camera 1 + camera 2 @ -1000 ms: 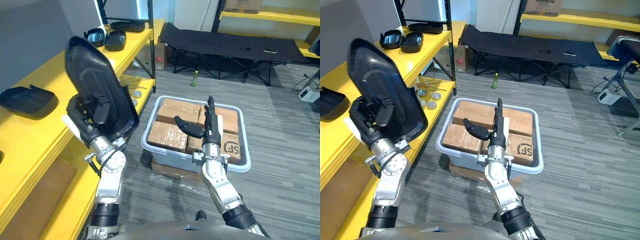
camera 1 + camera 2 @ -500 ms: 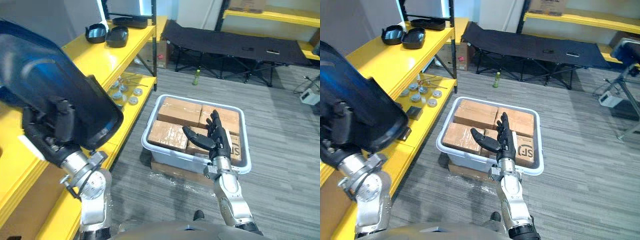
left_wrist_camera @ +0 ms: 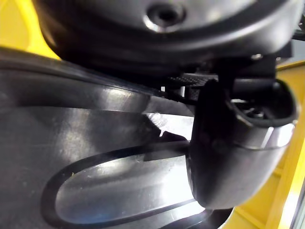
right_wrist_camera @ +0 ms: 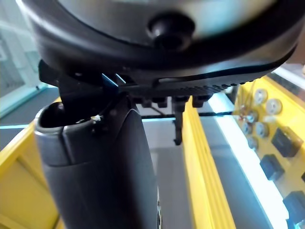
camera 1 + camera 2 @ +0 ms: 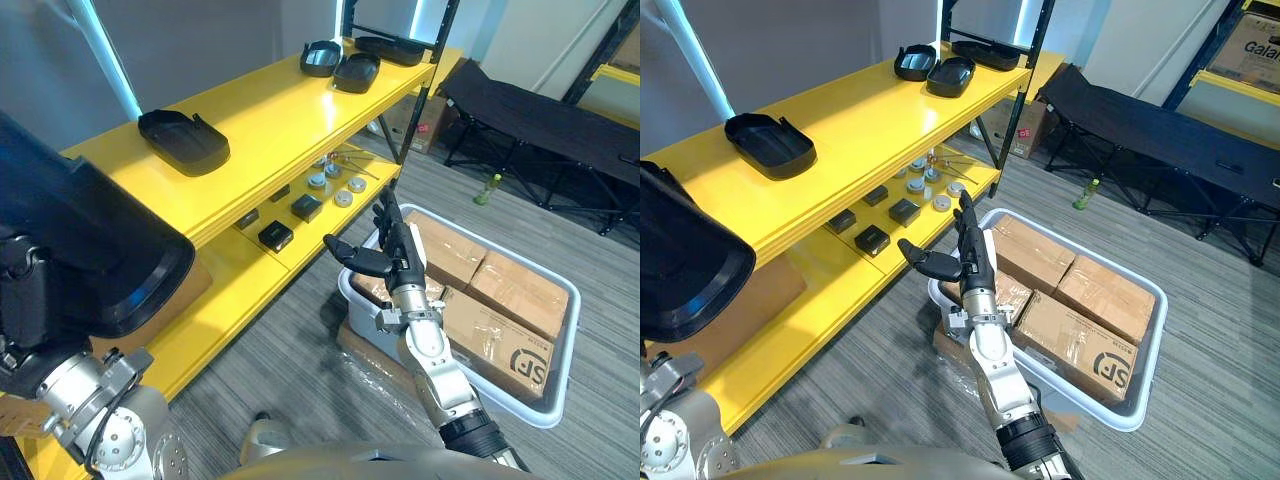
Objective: Walk over and take three plastic housings, then place them on the shelf
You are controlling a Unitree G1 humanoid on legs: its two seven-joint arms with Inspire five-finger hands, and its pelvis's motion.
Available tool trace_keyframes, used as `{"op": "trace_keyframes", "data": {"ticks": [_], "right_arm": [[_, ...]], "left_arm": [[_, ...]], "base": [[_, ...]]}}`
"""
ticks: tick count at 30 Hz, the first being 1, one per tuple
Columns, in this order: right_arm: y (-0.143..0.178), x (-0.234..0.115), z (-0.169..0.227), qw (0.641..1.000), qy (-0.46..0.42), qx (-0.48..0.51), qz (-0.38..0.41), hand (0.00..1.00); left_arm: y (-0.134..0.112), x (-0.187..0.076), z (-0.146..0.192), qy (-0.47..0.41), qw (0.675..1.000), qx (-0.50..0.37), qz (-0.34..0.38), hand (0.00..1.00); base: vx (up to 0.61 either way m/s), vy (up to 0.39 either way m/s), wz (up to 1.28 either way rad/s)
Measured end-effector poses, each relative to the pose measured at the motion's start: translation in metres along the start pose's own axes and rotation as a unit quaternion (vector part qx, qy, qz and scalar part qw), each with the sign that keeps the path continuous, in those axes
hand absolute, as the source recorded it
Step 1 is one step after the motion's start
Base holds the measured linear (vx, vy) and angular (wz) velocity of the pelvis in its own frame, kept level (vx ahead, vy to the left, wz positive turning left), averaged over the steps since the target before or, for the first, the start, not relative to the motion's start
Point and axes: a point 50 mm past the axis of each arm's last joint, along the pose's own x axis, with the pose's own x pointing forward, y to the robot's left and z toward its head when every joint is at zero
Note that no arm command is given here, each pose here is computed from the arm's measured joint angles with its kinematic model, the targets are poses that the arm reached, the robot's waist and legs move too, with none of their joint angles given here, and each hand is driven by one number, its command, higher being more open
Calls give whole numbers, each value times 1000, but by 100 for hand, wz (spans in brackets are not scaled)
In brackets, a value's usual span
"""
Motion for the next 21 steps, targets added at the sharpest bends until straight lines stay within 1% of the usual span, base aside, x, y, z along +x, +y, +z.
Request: {"op": "trace_keyframes", "data": {"ticks": [3,5,10,12,13,15,17,21], "right_arm": [[-5,0,0,1000,4,17,2,100],[-11,0,-1,1000,4,16,-6,100],[-12,0,1,1000,-4,14,-8,100],[-12,-1,3,1000,-12,17,-8,100],[-12,-2,4,1000,-14,18,-8,100],[-9,-3,6,999,-26,20,-3,100],[-7,-3,7,999,-32,25,3,100],[1,1,16,996,-63,25,50,100]], "left_arm": [[-3,-2,-1,6,1000,-2,-23,0],[-16,-2,-4,11,998,-20,-65,0],[-26,-5,-5,17,992,-32,-119,0],[-34,-7,-6,22,986,-50,-160,0],[-36,-7,-6,22,984,-53,-169,0],[-48,-8,-7,22,974,-70,-213,0],[-57,-11,-7,22,966,-83,-243,0],[-59,-11,-7,22,965,-85,-247,0]], "base": [[4,25,23],[-30,17,76],[-12,16,50],[26,48,53],[42,30,61],[64,-4,66],[45,-12,43],[-6,-30,-2]]}}
